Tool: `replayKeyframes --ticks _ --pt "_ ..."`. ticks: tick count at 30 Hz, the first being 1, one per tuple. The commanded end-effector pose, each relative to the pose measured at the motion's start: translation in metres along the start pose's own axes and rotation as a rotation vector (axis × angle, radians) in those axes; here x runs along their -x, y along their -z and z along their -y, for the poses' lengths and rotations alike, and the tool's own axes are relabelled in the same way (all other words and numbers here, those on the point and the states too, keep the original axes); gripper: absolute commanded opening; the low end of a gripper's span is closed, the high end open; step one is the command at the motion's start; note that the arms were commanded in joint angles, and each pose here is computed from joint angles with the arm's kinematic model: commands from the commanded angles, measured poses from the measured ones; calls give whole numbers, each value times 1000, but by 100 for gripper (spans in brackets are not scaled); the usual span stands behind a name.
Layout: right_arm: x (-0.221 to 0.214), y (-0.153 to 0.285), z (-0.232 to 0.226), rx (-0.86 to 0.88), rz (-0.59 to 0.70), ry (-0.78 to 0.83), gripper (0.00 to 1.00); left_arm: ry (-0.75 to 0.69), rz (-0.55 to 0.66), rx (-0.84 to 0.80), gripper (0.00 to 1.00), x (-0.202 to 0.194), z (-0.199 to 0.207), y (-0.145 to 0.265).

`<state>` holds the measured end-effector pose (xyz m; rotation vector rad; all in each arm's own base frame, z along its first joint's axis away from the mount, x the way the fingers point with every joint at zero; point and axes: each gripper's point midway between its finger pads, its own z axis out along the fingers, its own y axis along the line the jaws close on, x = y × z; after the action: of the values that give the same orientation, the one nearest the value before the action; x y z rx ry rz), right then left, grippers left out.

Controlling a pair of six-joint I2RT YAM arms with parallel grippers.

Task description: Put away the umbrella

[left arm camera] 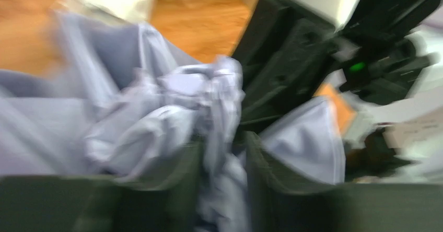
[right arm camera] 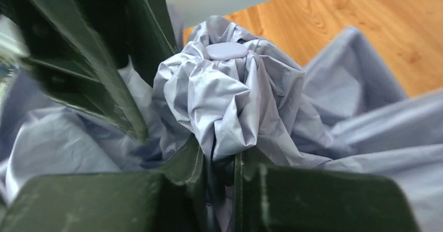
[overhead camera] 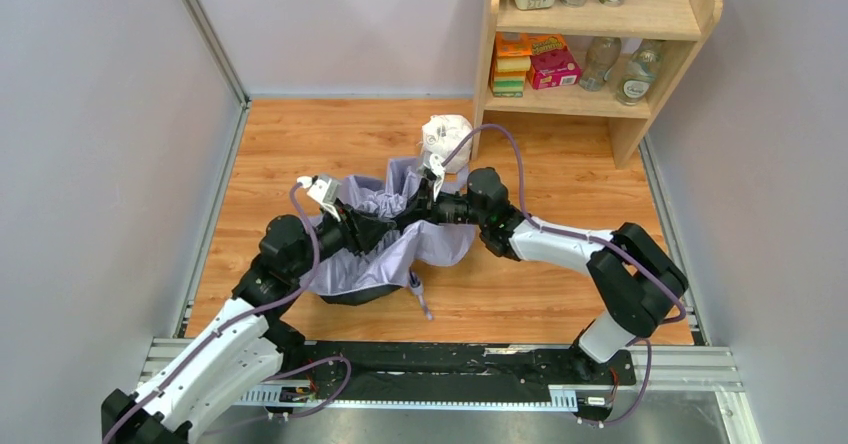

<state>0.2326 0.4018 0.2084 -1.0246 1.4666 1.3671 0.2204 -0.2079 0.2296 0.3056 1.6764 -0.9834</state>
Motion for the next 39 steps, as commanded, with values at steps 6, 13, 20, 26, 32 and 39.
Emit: replayKeyframes --ticks 6,13,20,26,32,39 --pt "45 25 -15 -89 133 218 0 16 174 156 75 140 49 63" --pt "68 42 -4 -210 186 218 0 84 59 170 80 90 44 93" --pt "83 41 -2 -233 207 211 0 189 -37 53 80 53 53 73" --pt "95 42 -19 -163 233 187 0 175 -87 92 60 44 35 41" --pt "108 47 -42 -91 303 139 0 183 -88 -56 19 59 43 -31" --pt "100 56 -30 -121 292 138 0 131 -90 -113 14 84 63 -39"
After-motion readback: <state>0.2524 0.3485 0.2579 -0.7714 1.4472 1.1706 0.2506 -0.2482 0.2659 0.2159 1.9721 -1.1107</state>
